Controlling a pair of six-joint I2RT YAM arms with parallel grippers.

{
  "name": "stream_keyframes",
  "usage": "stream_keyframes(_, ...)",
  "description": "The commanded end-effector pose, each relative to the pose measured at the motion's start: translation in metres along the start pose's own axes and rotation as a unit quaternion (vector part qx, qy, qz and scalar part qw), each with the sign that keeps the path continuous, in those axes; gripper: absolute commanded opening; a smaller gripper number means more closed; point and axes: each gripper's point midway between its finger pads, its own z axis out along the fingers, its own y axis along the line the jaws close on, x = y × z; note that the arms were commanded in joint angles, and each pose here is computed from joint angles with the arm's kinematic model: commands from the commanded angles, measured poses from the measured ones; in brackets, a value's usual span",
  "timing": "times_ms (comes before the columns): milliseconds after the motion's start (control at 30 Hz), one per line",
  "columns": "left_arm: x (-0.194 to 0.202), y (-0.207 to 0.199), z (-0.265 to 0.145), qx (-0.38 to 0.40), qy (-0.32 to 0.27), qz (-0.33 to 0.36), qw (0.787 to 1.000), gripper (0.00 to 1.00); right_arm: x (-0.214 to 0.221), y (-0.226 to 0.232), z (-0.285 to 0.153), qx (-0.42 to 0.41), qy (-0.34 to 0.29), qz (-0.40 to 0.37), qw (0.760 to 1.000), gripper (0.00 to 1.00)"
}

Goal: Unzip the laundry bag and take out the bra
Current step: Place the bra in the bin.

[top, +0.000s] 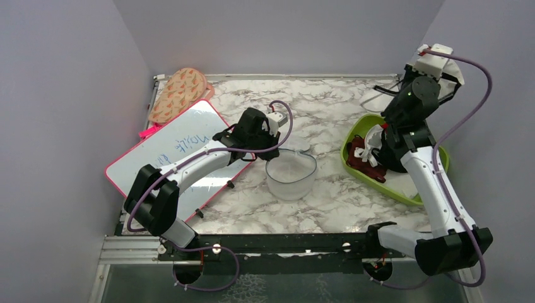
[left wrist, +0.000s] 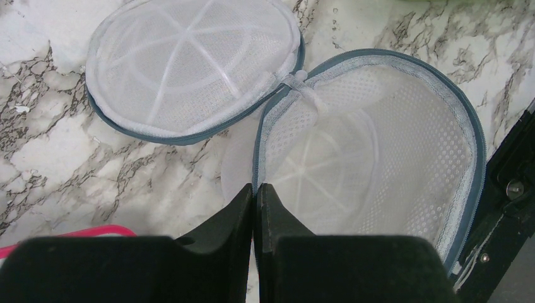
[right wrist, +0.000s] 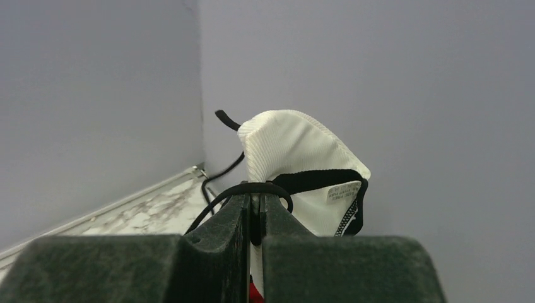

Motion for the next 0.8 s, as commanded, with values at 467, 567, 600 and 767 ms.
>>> stream_keyframes(467,-0.007,-0.008,-0.001,0.015,-0.015,0.003,1.000,0.00,0.215,-0.034,-0.010,0.133,0.192,0.078,0.969,0.01)
stream_keyframes(567,-0.007,-0.010,-0.002,0.022,-0.007,0.002,1.000,0.00,0.246,-0.031,-0.018,0.146,0.223,0.072,0.961,0.01)
stream_keyframes(600,-0.007,-0.010,-0.003,0.020,-0.010,0.003,1.000,0.00,0.257,-0.032,-0.024,0.150,0.232,0.072,0.958,0.01)
stream_keyframes(767,-0.009,-0.008,-0.004,0.014,-0.017,0.004,1.000,0.00,0.320,-0.056,-0.050,0.208,0.276,0.064,0.936,0.03)
